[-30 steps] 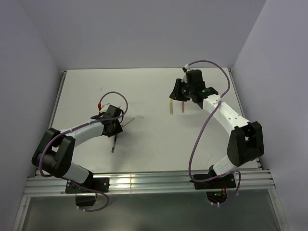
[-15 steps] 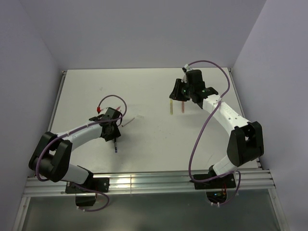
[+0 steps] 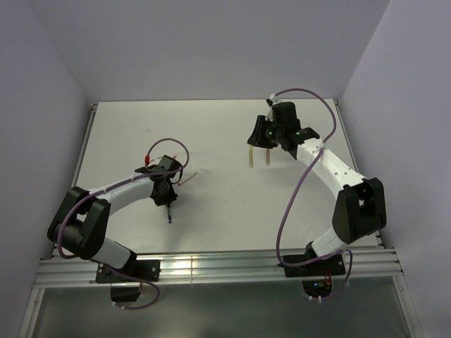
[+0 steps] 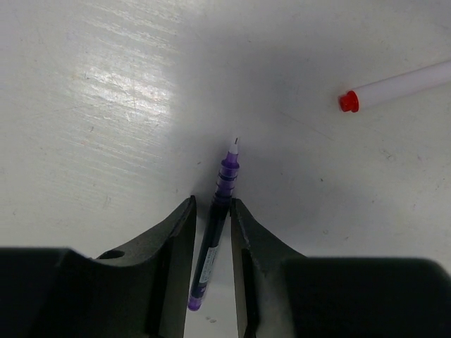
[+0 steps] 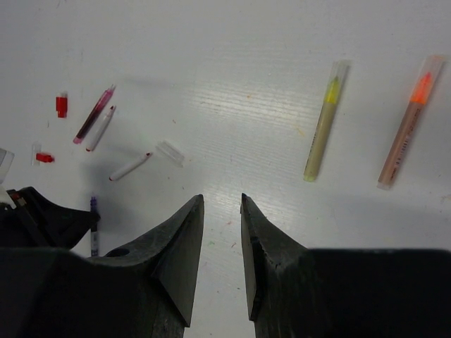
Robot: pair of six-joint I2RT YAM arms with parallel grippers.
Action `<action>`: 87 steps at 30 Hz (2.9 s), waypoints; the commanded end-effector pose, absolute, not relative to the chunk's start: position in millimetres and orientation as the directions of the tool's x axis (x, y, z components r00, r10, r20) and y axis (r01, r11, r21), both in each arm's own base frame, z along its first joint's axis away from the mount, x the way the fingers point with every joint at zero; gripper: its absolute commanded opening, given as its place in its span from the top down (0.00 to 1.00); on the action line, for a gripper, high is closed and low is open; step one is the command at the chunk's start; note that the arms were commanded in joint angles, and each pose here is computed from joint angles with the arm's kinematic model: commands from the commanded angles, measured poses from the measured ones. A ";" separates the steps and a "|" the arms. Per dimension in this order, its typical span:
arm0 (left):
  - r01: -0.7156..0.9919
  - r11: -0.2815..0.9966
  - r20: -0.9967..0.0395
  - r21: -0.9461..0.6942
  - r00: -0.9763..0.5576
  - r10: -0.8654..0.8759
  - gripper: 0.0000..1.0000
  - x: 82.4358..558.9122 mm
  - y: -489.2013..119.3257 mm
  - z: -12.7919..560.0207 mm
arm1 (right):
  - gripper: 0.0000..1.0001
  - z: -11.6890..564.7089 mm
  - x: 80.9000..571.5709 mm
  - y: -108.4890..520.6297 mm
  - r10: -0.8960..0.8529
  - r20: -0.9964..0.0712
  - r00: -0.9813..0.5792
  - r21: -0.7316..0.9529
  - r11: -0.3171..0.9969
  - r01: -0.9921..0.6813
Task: Insert the pens into the pen caps
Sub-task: Pick up the pen from the center of the board.
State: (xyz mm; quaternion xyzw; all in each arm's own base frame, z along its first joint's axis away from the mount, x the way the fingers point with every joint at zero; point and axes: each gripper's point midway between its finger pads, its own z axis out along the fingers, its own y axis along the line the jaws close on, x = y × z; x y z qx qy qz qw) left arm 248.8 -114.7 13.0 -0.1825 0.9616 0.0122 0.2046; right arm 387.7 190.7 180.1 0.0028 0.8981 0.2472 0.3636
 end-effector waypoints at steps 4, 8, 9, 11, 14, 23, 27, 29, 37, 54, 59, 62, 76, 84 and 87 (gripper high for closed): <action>-0.355 0.935 -0.287 0.021 -0.898 -0.335 0.70 220.2 -110.5 -14.7 | 0.65 199.8 391.2 197.5 0.182 -0.695 -0.696 0.452 0.863 -0.227; -0.358 0.934 -0.290 0.015 -0.895 -0.339 0.76 222.4 -112.2 -13.7 | 0.65 200.9 390.7 199.8 0.182 -0.692 -0.698 0.462 0.856 -0.234; -0.357 0.934 -0.285 0.016 -0.897 -0.338 0.77 221.6 -112.4 -14.7 | 0.65 200.6 390.4 199.7 0.181 -0.692 -0.699 0.461 0.856 -0.235; -0.357 0.934 -0.284 0.009 -0.897 -0.339 0.80 222.6 -114.3 -15.0 | 0.65 201.5 390.2 199.6 0.181 -0.694 -0.697 0.461 0.856 -0.236; -0.359 0.933 -0.276 0.007 -0.898 -0.344 0.87 220.9 -114.6 -17.4 | 0.65 201.3 390.2 199.9 0.181 -0.693 -0.698 0.461 0.855 -0.236; -0.367 0.930 -0.277 -0.016 -0.892 -0.357 1.00 216.8 -115.1 -24.4 | 0.65 203.9 387.4 202.8 0.175 -0.694 -0.699 0.466 0.849 -0.250; -0.378 0.925 -0.276 -0.027 -0.887 -0.370 1.00 212.0 -113.8 -30.2 | 0.65 208.3 386.8 202.4 0.183 -0.698 -0.692 0.471 0.846 -0.252; -0.383 0.923 -0.283 -0.037 -0.882 -0.378 1.00 210.3 -113.7 -29.1 | 0.65 209.6 386.1 202.7 0.184 -0.700 -0.690 0.473 0.843 -0.255; -0.377 0.914 -0.385 -0.152 -0.829 -0.406 1.00 227.9 -120.4 9.8 | 0.65 211.9 381.1 216.6 0.179 -0.690 -0.702 0.520 0.797 -0.307; -0.232 0.851 -0.564 -0.471 -0.663 -0.493 1.00 286.3 -158.7 124.3 | 0.60 236.8 327.1 306.9 0.057 -0.686 -0.726 0.650 0.498 -0.575; -0.197 0.818 -0.578 -0.540 -0.619 -0.531 1.00 297.2 -167.5 153.5 | 0.58 234.8 315.3 327.5 0.021 -0.698 -0.716 0.646 0.450 -0.616; -0.181 0.801 -0.586 -0.571 -0.593 -0.552 1.00 303.3 -170.9 170.6 | 0.56 226.6 304.1 342.1 -0.016 -0.689 -0.724 0.651 0.425 -0.629; -0.089 0.722 -0.572 -0.686 -0.547 -0.611 1.00 322.6 -194.4 224.0 | 0.46 205.2 293.3 376.5 -0.060 -0.698 -0.714 0.631 0.419 -0.653; -0.068 0.708 -0.561 -0.703 -0.557 -0.612 1.00 326.5 -205.0 227.9 | 0.45 202.5 290.2 388.3 -0.058 -0.685 -0.727 0.649 0.406 -0.644; -0.063 0.702 -0.555 -0.709 -0.565 -0.611 1.00 327.9 -210.3 227.0 | 0.45 200.9 289.5 391.3 -0.064 -0.678 -0.732 0.652 0.406 -0.640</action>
